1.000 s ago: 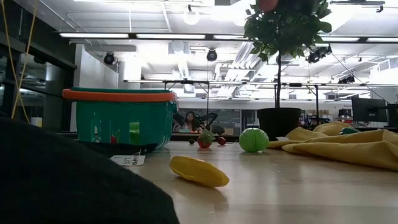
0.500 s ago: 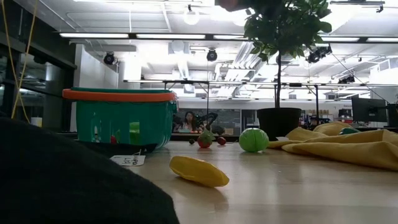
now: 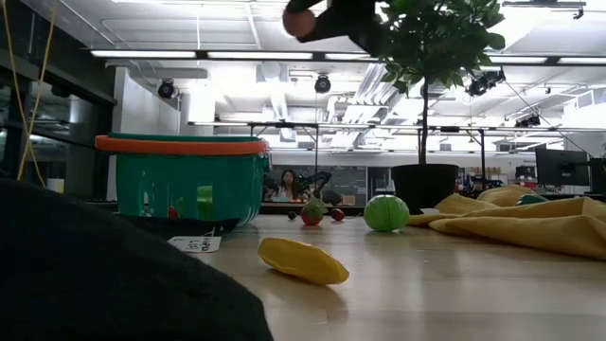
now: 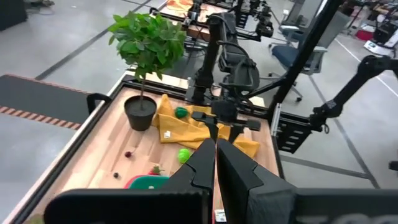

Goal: Pick and placing Produce into tupperware
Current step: Put the pink peach in the green basket, then put the yellow corn in the green basket

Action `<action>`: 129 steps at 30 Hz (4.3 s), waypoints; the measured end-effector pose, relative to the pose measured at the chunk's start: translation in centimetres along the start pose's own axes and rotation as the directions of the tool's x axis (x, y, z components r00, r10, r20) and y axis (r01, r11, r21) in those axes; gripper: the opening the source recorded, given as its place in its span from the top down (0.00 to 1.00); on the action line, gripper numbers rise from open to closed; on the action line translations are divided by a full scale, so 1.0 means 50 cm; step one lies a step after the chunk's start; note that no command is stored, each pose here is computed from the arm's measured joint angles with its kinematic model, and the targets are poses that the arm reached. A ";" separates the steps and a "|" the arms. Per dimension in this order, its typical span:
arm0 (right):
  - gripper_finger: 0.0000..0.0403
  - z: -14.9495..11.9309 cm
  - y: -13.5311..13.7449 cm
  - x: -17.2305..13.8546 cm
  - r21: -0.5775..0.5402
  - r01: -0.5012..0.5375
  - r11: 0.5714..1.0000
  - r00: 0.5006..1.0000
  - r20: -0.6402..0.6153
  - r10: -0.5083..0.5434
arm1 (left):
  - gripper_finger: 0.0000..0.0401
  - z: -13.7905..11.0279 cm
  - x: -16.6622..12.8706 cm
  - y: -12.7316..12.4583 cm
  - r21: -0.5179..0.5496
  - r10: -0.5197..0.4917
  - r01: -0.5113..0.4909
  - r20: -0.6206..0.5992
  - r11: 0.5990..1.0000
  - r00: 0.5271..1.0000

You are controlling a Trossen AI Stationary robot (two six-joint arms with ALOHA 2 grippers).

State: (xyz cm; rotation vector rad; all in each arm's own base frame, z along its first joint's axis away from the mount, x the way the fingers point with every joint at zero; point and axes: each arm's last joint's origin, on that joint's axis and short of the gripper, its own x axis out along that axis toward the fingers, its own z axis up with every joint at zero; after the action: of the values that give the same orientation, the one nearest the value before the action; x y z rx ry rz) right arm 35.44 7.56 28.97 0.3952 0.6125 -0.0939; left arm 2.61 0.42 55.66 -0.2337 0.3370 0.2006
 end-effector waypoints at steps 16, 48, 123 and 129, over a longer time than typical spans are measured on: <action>0.65 0.057 -0.008 0.096 -0.047 0.024 0.999 1.000 0.012 -0.023 | 0.98 0.002 0.005 0.004 0.010 0.046 -0.046 -0.001 0.999 0.999; 0.65 0.039 -0.059 0.241 0.009 0.073 0.997 0.996 -0.056 -0.073 | 0.98 0.002 0.004 0.004 0.061 0.053 -0.053 0.001 0.997 0.999; 0.58 0.043 -0.089 0.250 0.042 0.115 0.992 0.992 -0.064 -0.112 | 0.98 0.002 0.004 0.004 0.057 0.052 -0.052 0.001 0.997 0.999; 0.58 0.045 -0.078 0.205 0.022 0.186 0.982 0.976 -0.116 -0.182 | 0.98 0.002 0.004 0.004 0.057 0.052 -0.052 0.001 0.997 0.999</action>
State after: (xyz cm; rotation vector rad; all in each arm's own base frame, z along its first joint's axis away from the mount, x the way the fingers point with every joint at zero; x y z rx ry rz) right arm 44.24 3.40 23.43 0.3764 0.7600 -0.2604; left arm 2.77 0.65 55.64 -0.1688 0.3486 0.2421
